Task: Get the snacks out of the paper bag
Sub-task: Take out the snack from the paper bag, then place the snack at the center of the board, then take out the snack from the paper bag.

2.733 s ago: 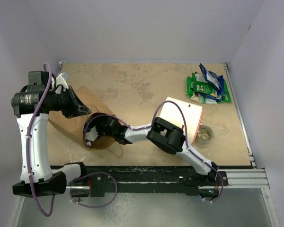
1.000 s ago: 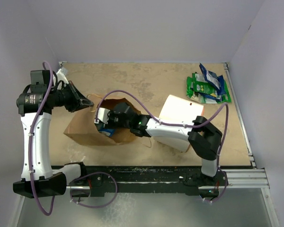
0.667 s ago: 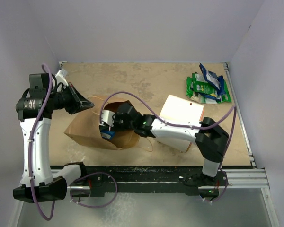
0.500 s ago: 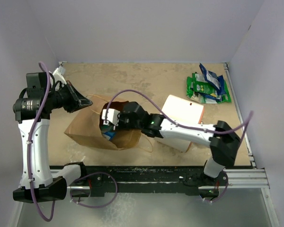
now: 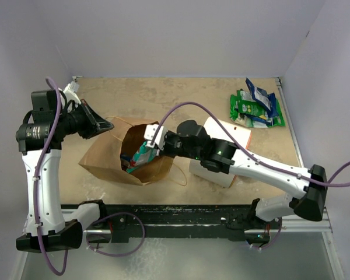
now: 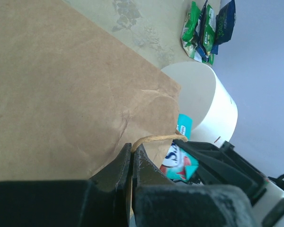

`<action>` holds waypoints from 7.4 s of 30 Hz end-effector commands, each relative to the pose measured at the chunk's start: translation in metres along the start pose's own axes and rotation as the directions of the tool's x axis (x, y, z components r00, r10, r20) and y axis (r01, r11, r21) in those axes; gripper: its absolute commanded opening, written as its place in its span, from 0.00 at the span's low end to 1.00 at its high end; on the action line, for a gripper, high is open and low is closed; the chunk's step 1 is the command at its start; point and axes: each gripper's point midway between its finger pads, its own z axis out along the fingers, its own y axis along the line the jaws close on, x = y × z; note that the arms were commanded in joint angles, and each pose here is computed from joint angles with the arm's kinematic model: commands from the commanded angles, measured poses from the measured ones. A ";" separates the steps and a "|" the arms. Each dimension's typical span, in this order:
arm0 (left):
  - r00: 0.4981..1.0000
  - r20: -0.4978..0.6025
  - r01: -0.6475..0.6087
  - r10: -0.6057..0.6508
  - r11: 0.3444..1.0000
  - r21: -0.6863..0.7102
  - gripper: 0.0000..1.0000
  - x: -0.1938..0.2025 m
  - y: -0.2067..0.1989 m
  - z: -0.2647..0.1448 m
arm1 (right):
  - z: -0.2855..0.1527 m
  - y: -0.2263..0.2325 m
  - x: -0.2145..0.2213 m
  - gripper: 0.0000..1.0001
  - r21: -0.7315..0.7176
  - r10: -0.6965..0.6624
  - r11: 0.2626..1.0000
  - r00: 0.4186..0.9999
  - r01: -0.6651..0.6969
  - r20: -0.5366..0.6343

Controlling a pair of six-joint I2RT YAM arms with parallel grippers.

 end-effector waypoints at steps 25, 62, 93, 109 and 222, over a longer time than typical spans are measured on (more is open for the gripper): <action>0.999 -0.033 0.011 -0.009 0.999 0.051 0.00 0.005 -0.002 0.010 | -0.227 -0.348 -0.001 0.00 0.982 0.282 0.044 0.946 -0.182 0.162; 0.996 -0.081 -0.031 0.033 0.999 0.028 0.00 -0.012 0.002 0.026 | -0.371 -0.220 0.341 0.00 0.893 0.808 -0.122 0.566 0.432 -0.164; 0.991 0.021 -0.131 0.130 0.990 0.045 0.00 0.029 0.002 -0.019 | -0.219 -0.226 0.145 0.86 0.814 0.732 0.316 0.671 -0.487 0.117; 0.989 -0.011 0.144 -0.145 0.986 -0.089 0.00 0.116 0.047 -0.046 | -0.124 -0.056 -0.055 0.79 -0.040 0.258 0.966 0.929 -0.257 0.265; 0.999 0.039 0.004 -0.006 0.999 0.047 0.00 0.049 0.001 -0.033 | 0.215 0.064 0.077 0.03 0.244 0.280 0.929 0.960 -0.277 0.022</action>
